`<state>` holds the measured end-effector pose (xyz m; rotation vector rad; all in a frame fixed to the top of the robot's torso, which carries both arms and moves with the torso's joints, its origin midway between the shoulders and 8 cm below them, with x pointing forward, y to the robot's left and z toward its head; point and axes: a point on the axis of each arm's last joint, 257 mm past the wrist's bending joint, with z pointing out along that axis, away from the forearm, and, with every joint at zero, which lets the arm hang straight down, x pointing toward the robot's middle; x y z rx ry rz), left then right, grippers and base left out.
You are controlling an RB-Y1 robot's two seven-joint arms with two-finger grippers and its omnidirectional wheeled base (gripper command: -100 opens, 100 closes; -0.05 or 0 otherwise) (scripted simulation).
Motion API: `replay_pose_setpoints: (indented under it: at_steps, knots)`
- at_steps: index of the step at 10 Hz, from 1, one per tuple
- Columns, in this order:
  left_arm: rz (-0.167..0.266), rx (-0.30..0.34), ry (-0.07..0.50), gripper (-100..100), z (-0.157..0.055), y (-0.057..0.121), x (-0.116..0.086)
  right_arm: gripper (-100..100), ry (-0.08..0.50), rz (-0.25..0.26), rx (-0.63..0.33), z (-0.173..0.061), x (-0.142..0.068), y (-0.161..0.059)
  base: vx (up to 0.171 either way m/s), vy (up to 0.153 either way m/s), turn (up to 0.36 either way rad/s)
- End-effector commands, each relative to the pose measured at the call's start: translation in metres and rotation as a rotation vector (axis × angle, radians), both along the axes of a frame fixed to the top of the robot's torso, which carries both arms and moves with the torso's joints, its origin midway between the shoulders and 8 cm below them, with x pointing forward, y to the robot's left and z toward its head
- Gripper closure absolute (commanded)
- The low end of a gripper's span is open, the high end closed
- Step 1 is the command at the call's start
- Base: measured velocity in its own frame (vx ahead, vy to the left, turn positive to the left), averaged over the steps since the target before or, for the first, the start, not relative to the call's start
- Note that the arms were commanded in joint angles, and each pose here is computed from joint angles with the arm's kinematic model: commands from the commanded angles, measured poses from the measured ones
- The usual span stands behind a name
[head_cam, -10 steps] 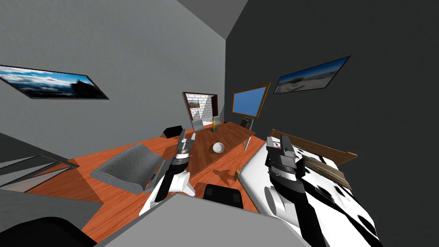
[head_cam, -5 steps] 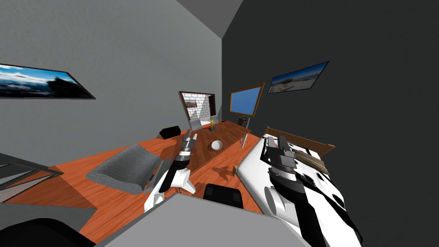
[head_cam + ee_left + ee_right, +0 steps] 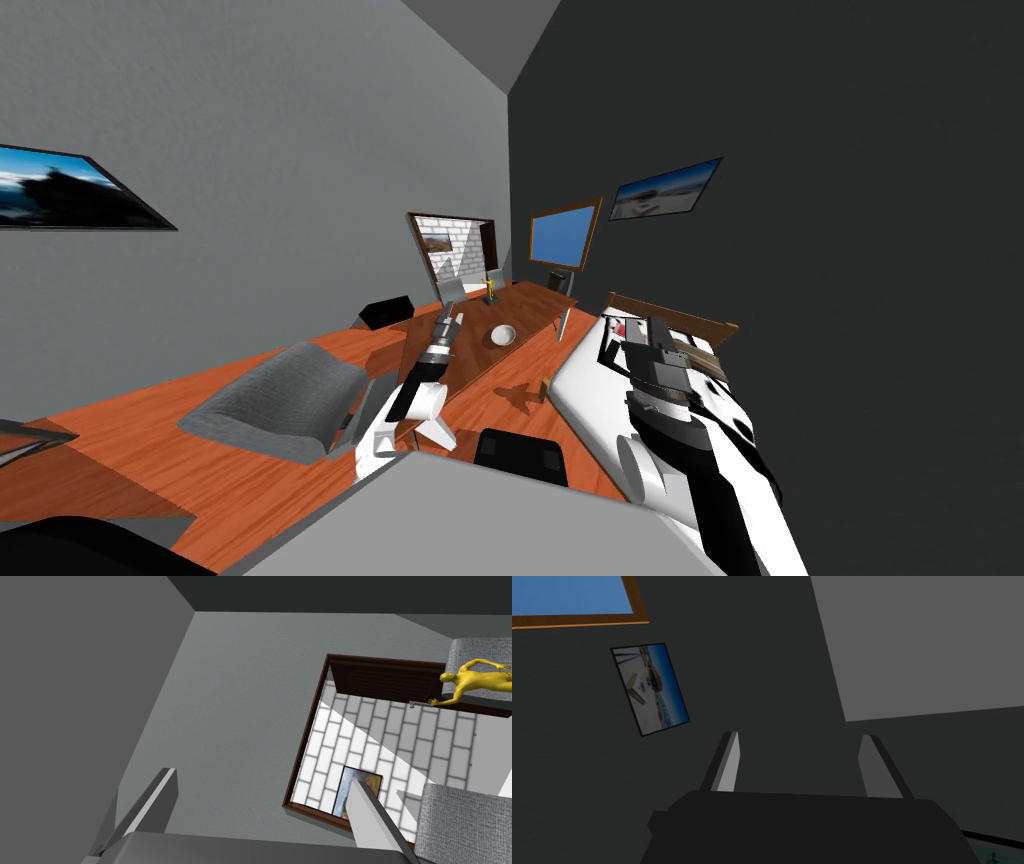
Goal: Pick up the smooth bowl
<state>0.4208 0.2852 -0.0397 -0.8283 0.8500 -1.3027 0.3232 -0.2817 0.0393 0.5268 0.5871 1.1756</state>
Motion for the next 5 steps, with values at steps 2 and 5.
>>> replay_pose_setpoints:
  at_steps: [2, 5]
  knots:
    - [0.015, 0.005, 0.067, -100, -0.018, 0.005, 0.019, 0, 0.0, 0.0, 0.0, 0.0, 0.0, 0.0, -0.066, 0.029, -0.074]
    - [0.033, 0.011, 0.163, -100, -0.042, 0.012, 0.049, 0, 0.0, 0.0, 0.0, 0.0, 0.0, 0.0, -0.1, 0.045, -0.189]
